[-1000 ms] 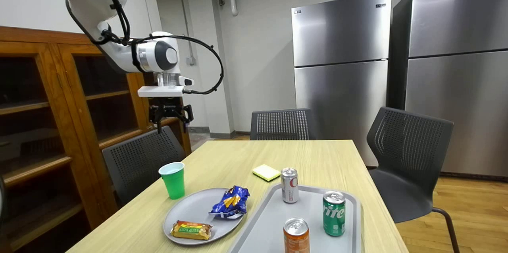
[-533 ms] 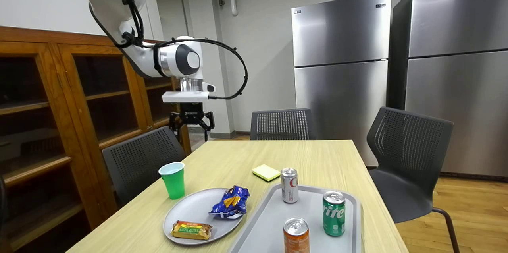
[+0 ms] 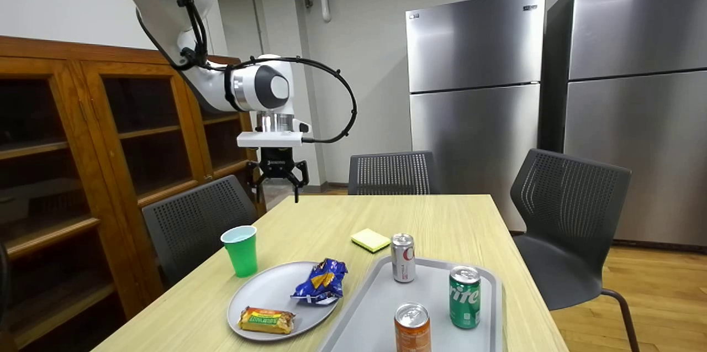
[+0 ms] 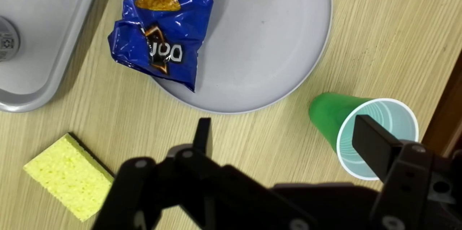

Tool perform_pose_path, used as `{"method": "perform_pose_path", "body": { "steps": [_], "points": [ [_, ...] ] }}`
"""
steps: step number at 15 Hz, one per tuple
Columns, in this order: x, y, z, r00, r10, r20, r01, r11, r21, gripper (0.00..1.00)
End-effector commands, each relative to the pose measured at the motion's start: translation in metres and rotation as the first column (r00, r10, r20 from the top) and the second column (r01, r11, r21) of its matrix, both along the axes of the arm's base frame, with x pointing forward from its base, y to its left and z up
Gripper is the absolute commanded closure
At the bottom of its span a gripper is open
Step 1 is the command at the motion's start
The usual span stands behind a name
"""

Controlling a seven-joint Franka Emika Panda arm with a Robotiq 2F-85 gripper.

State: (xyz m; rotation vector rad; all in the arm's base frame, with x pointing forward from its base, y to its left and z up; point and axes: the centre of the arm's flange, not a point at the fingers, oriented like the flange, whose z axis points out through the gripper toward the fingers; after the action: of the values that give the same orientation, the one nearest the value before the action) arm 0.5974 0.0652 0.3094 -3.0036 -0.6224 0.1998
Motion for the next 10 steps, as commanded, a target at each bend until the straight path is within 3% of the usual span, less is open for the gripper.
{"method": "perform_pose_path", "body": {
  "steps": [1, 5, 10],
  "points": [
    [0.0, 0.0, 0.0, 1.0, 0.0, 0.0, 0.0, 1.0, 0.0, 0.0],
    [-0.002, 0.003, 0.0, 1.0, 0.006, 0.014, -0.006, 1.0, -0.003, 0.0],
    [-0.011, -0.005, -0.027, 0.998, 0.004, 0.06, -0.004, 1.0, -0.001, 0.0]
  ]
}}
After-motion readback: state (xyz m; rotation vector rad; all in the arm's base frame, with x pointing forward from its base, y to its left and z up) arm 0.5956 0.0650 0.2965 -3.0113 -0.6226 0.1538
